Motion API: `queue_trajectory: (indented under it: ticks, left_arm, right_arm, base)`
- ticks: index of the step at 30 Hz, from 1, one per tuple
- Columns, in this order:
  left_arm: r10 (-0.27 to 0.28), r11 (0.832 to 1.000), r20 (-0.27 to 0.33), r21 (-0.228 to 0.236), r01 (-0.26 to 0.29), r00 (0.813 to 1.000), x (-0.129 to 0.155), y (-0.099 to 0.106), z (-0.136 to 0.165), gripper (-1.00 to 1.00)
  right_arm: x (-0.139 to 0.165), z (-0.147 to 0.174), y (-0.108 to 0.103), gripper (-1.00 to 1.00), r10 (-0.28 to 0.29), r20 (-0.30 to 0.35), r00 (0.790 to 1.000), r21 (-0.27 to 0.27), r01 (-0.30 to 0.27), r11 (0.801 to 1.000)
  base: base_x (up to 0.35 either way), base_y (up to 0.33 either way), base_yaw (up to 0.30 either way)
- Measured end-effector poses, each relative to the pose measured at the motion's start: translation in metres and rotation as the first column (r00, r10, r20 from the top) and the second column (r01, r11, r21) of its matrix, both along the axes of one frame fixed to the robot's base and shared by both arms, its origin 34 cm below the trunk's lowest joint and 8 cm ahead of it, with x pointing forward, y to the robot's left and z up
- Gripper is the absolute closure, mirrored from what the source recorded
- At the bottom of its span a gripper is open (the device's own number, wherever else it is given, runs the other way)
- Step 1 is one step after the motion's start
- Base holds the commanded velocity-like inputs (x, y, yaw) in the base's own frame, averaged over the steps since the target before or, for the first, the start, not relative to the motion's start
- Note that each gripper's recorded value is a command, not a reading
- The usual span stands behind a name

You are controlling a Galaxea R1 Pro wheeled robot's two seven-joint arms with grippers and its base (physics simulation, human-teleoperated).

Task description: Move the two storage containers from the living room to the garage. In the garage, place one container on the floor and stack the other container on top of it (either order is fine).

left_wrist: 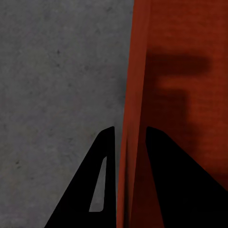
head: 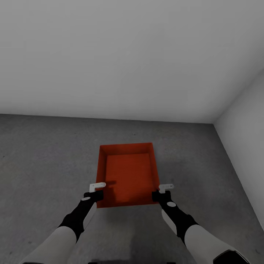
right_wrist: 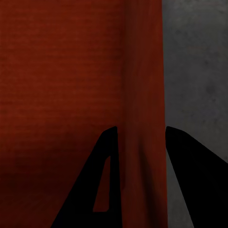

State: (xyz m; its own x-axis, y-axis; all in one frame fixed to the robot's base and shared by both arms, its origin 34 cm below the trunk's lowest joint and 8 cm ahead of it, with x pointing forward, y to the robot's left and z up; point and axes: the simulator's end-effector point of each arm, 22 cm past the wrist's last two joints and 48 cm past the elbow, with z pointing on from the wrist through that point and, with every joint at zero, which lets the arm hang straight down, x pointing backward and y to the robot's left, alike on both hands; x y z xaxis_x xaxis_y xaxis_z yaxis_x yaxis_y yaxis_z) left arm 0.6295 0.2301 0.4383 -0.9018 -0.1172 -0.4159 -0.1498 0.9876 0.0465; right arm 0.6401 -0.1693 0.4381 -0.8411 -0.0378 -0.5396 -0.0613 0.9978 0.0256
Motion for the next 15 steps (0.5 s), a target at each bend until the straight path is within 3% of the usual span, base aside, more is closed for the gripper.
queue_trajectory:
  ticks: [15]
  left_arm:
    - [0.0,1.0,0.0,0.0,0.0,1.0,0.0,0.0001,0.0,1.0]
  right_arm:
    - [0.0001,0.0,0.0001,1.0,0.0,0.0,1.0,0.0,0.0,1.0]
  base:
    - [0.0,0.0,0.0]
